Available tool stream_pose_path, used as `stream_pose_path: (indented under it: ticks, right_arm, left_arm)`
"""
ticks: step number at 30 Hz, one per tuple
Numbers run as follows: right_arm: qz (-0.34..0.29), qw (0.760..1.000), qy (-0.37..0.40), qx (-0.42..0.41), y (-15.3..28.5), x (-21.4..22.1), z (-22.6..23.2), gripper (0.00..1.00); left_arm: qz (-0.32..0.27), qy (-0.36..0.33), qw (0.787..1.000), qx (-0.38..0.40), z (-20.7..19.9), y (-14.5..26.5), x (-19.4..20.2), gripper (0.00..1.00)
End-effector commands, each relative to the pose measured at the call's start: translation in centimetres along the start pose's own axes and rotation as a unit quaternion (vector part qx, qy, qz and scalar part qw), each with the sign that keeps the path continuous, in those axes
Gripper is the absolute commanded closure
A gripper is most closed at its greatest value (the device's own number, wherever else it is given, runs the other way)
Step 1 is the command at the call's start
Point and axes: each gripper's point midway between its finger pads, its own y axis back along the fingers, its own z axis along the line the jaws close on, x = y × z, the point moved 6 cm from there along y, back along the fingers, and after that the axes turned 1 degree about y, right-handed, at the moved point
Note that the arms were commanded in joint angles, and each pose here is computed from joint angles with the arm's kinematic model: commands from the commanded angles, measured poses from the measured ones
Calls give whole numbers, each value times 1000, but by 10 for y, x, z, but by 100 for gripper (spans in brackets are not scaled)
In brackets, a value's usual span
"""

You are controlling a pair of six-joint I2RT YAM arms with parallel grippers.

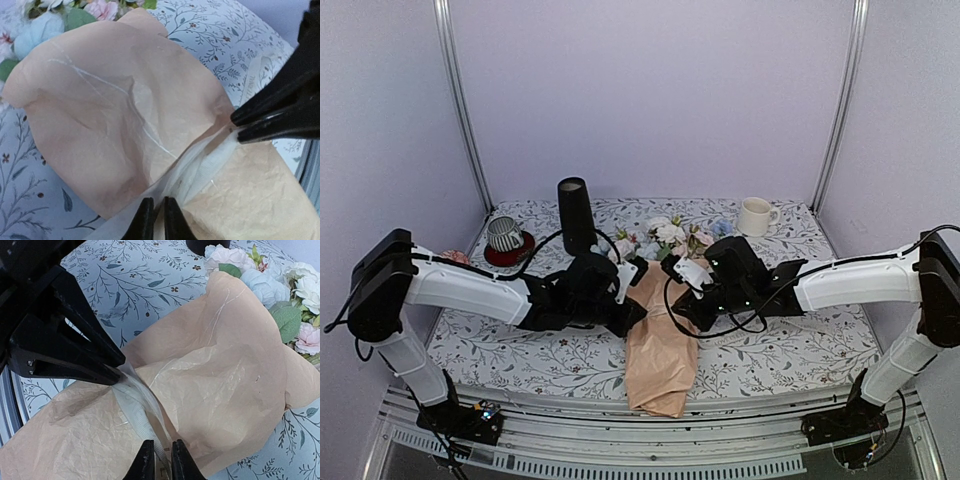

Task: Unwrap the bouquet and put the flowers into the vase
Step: Untie the half-tied ribbon from the folded wrapping paper.

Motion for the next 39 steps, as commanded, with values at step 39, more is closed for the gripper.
stream_pose_path:
  ticks: [39]
  right_arm:
    - [-69,983,-128,114,62,42,-40,72]
  left_arm:
    - [-24,39,999,-20,22,34,16,97]
